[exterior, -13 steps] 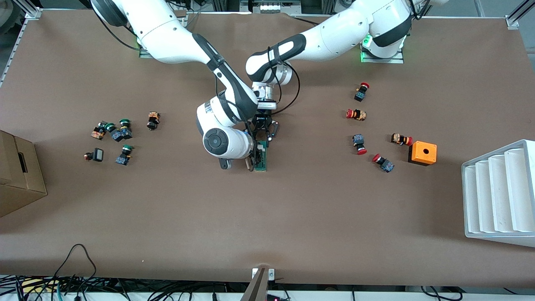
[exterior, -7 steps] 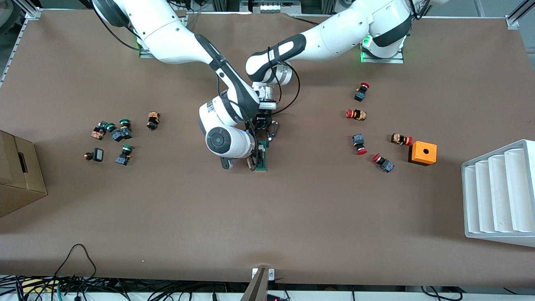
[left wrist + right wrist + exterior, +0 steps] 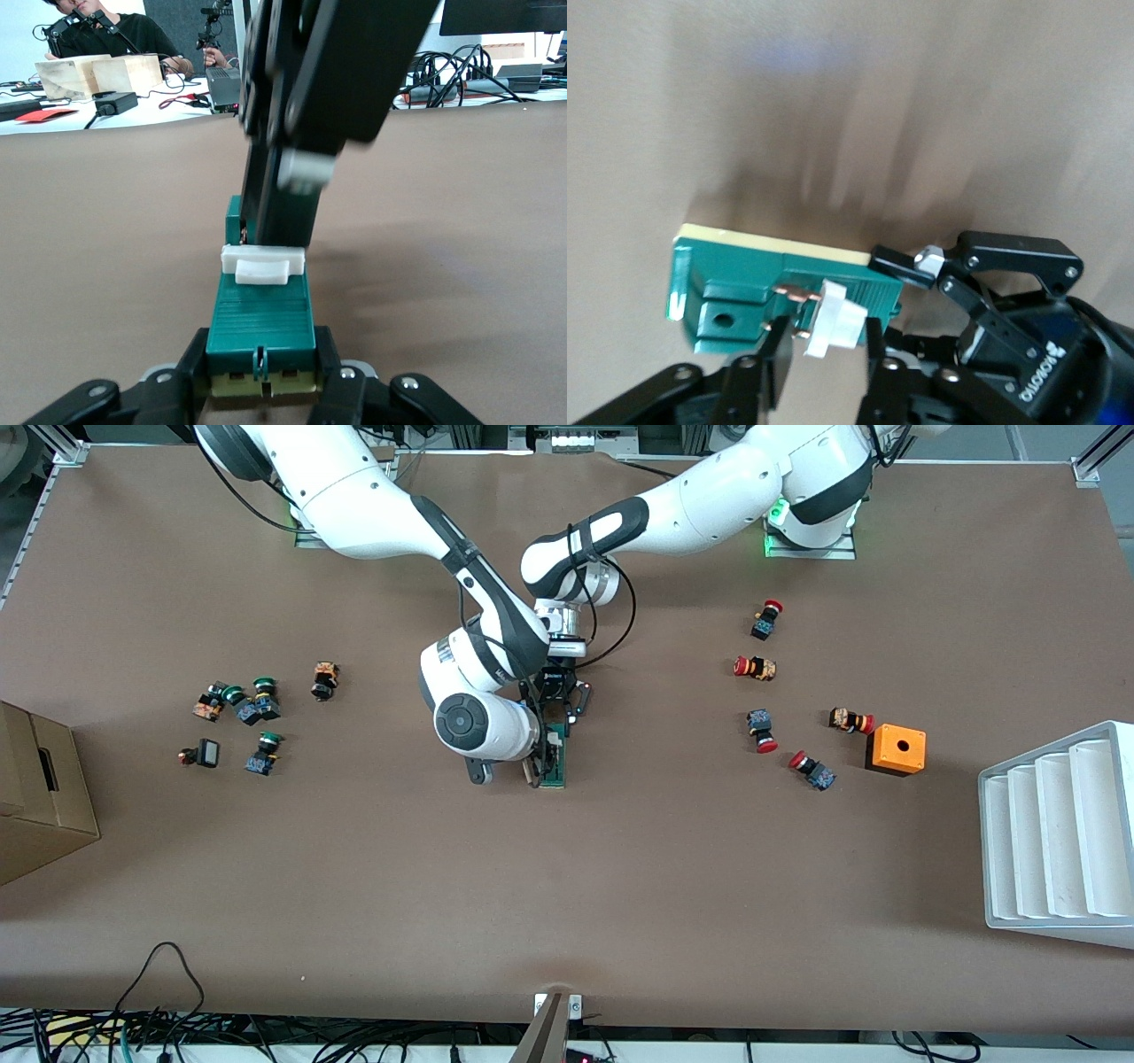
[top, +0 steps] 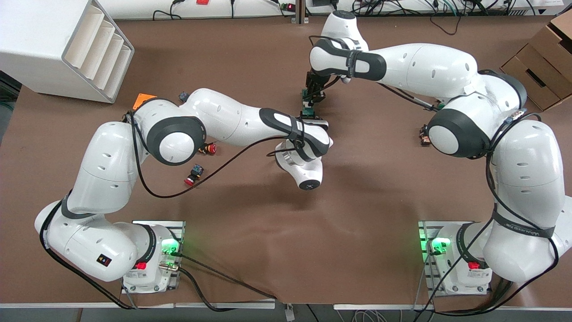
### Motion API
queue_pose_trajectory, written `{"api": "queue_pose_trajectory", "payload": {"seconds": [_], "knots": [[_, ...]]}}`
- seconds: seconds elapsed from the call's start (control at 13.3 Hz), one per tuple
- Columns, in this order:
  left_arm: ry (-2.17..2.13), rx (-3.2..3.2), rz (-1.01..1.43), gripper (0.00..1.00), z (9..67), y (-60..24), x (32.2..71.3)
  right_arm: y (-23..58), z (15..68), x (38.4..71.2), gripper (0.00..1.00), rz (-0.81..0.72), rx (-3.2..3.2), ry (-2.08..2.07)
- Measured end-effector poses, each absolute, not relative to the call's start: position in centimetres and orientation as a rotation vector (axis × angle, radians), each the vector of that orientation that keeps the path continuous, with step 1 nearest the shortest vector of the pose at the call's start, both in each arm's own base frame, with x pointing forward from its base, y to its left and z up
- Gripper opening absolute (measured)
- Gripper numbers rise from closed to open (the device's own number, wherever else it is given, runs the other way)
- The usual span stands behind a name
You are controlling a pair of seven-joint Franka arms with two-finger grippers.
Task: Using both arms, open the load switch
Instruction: 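Lift the right gripper away while the left gripper releases the switch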
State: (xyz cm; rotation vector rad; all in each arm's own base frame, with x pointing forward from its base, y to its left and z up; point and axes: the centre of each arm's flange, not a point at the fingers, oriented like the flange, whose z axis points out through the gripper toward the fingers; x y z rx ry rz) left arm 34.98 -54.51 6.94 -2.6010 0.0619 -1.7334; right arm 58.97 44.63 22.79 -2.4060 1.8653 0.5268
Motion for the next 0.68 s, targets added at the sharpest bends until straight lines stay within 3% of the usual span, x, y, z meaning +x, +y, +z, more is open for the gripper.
{"api": "queue_pose_trajectory", "payload": {"seconds": [0.38,0.68], "knots": [[0.061,-2.602,-1.733,0.5,7.0,-54.5,35.0,41.0,32.0,62.6,0.95,0.486,-2.445,1.701],[0.019,-2.628,-1.717,0.83,7.7,-54.4,37.3,33.5,39.2,64.3,0.99,0.398,-2.634,1.343]]}}
